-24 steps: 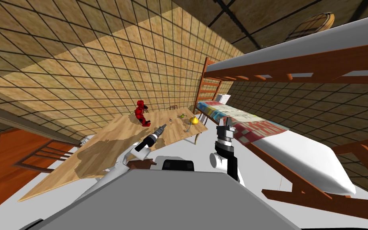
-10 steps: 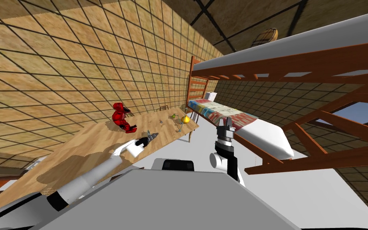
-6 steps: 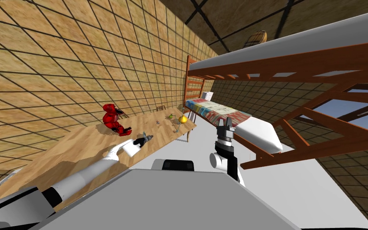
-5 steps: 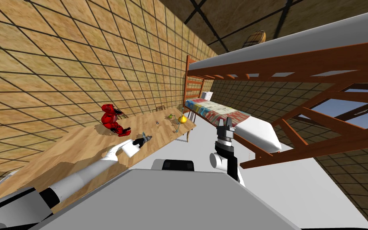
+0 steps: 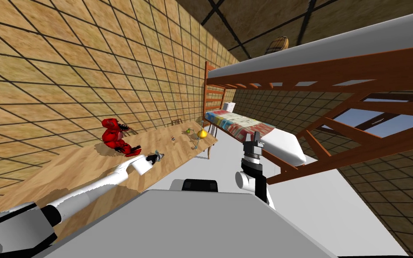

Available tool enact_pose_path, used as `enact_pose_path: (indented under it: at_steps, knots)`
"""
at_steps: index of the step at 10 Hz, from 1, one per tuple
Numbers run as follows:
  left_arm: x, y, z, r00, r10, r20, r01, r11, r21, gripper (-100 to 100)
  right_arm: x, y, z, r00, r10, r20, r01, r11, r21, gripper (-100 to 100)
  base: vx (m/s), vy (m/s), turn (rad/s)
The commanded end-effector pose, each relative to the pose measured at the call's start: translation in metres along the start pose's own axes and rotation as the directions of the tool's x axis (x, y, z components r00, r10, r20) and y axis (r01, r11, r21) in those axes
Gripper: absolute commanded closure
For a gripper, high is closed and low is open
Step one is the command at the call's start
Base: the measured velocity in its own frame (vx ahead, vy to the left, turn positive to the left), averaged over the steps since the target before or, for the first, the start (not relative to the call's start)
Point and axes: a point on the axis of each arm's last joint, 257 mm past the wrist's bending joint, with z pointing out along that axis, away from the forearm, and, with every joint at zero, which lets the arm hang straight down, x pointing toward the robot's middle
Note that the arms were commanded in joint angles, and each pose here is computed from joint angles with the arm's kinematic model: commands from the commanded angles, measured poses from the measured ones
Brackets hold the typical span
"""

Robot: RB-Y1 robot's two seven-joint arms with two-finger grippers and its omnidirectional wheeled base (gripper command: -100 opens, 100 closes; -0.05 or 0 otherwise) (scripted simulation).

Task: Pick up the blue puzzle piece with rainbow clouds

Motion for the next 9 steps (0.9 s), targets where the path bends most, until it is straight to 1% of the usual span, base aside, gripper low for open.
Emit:
enact_pose_path:
  at_steps: [1, 2, 3, 6, 7, 8, 9]
  knots:
    - [0.000, 0.000, 0.000, 1.000, 0.000, 0.000, 0.000, 1.000, 0.000, -100, 0.000, 0.000, 0.000, 1.000, 0.000, 0.000, 0.000, 1.000, 0.000, 0, 0.006, -0.004, -0.016]
    - [0.000, 0.002, 0.000, 1.000, 0.002, 0.000, -0.002, 1.000, -0.005, 0, 0.000, 0.000, 0.000, 1.000, 0.000, 0.000, 0.000, 1.000, 0.000, 0, 0.000, 0.000, 0.000]
    - [0.005, 0.006, 0.006, 1.000, -0.005, 0.000, 0.005, 1.000, -0.009, -100, 0.000, 0.000, 0.000, 1.000, 0.000, 0.000, 0.000, 1.000, 0.000, 0, 0.020, 0.014, -0.056]
    - [0.012, 0.011, 0.012, 1.000, -0.011, -0.001, 0.011, 1.000, -0.015, -100, 0.000, 0.000, 0.000, 1.000, 0.000, 0.000, 0.000, 1.000, 0.000, 0, 0.029, 0.027, -0.041]
    - [0.011, 0.010, 0.011, 1.000, -0.010, -0.001, 0.010, 1.000, -0.015, -100, 0.000, 0.000, 0.000, 1.000, 0.000, 0.000, 0.000, 1.000, 0.000, 0, 0.012, 0.010, -0.007]
    - [0.011, 0.010, 0.011, 1.000, -0.010, -0.001, 0.010, 1.000, -0.014, 100, 0.000, 0.000, 0.000, 1.000, 0.000, 0.000, 0.000, 1.000, 0.000, 0, 0.000, 0.000, 0.000]
    - [0.011, 0.010, 0.011, 1.000, -0.010, -0.001, 0.010, 1.000, -0.014, 100, 0.000, 0.000, 0.000, 1.000, 0.000, 0.000, 0.000, 1.000, 0.000, 0, -0.001, 0.004, 0.015]
